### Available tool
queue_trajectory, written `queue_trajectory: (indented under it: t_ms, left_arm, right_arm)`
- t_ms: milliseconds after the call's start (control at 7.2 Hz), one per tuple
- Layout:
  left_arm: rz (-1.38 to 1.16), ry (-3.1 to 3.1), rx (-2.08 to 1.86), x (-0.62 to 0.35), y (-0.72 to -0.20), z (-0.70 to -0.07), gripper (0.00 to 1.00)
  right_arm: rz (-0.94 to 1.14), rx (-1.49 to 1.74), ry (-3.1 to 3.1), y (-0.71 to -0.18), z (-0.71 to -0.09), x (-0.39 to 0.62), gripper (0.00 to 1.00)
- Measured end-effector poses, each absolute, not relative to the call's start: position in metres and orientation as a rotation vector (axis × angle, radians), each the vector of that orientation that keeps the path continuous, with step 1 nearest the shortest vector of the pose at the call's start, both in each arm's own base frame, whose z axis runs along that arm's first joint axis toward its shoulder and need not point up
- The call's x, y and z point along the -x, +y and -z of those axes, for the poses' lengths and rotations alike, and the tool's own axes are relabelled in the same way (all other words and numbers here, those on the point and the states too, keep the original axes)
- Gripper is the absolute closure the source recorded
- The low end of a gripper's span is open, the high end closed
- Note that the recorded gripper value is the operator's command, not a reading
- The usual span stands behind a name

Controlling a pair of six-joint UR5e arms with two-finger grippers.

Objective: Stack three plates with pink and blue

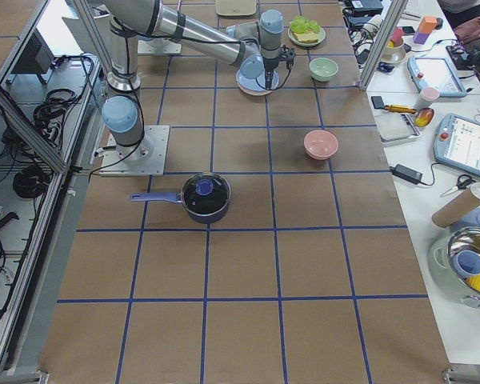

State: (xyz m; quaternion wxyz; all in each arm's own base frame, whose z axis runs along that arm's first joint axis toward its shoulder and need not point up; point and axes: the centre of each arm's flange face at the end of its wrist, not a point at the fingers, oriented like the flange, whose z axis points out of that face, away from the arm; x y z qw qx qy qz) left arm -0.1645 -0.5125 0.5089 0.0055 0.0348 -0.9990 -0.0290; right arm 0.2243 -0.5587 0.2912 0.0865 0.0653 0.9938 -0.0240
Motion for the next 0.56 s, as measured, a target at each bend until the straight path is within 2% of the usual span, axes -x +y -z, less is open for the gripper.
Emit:
queue_trajectory:
  t_ms: [278, 556]
  left_arm:
    - [0.092, -3.128, -0.109, 0.164, -0.513, -0.509, 0.00]
    - [0.092, -3.129, -0.109, 0.164, -0.512, -0.509, 0.00]
  right_arm:
    - [0.003, -0.158, 3.008, -0.591, -0.347, -0.166, 0.35]
    - [-0.025, -0.017, 3.134, -0.594, -0.426, -0.135, 0.35]
